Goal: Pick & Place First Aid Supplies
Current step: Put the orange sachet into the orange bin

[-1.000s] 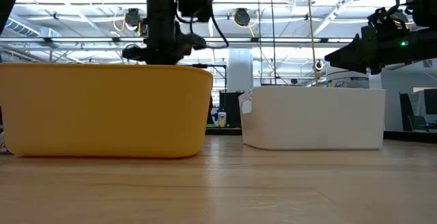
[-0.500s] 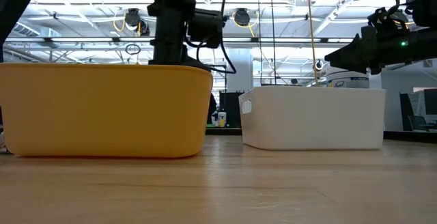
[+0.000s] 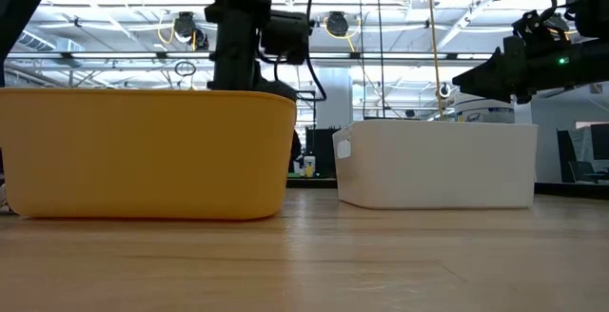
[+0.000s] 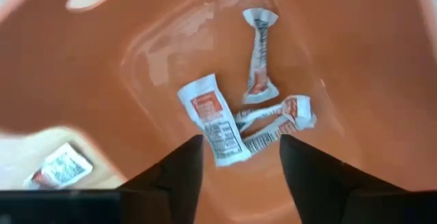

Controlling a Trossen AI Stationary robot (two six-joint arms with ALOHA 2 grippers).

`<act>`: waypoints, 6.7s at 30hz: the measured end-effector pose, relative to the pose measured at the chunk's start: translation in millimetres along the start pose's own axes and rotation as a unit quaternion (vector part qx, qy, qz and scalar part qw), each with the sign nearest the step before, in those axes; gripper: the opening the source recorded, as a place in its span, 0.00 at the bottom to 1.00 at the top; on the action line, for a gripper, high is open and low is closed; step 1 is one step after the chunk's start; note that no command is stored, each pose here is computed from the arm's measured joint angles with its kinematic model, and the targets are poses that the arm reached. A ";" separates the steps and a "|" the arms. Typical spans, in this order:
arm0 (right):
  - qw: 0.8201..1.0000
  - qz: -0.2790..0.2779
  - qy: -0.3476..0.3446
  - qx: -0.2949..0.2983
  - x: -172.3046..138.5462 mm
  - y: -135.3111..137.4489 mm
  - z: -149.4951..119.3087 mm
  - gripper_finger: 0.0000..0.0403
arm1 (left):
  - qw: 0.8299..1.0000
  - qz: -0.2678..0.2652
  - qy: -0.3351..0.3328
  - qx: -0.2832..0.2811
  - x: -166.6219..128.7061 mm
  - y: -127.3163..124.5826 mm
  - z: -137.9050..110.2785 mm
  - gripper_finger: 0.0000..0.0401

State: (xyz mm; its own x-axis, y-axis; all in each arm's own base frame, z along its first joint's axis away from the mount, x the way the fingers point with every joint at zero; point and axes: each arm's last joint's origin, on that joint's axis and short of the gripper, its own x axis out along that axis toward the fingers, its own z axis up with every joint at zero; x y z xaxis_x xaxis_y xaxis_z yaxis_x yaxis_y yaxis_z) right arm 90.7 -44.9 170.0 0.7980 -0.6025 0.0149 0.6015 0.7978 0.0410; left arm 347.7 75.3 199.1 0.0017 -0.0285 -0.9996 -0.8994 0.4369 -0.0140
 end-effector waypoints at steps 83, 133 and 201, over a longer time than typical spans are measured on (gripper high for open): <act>1.000 0.000 0.000 0.000 0.0 0.0 0.0 0.65 | 0.985 0.041 0.037 -0.163 54.2 126.0 -94.2 0.03; 1.000 0.000 0.000 0.000 0.0 0.0 0.0 0.65 | 0.929 0.028 -0.005 0.369 -30.0 13.8 -6.9 0.00; 1.000 0.000 0.000 0.000 0.0 0.0 0.1 0.65 | 0.922 0.037 0.044 0.383 17.0 141.4 -70.5 0.77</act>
State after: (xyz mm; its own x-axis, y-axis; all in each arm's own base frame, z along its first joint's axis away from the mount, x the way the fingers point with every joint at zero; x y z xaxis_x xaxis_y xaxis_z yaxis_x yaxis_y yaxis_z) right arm 90.7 -45.0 170.0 0.7978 -0.6027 0.0151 0.6017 0.7976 0.0412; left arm 189.7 73.3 182.0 -0.1127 -0.0316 -0.9931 -0.3237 0.9461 0.0067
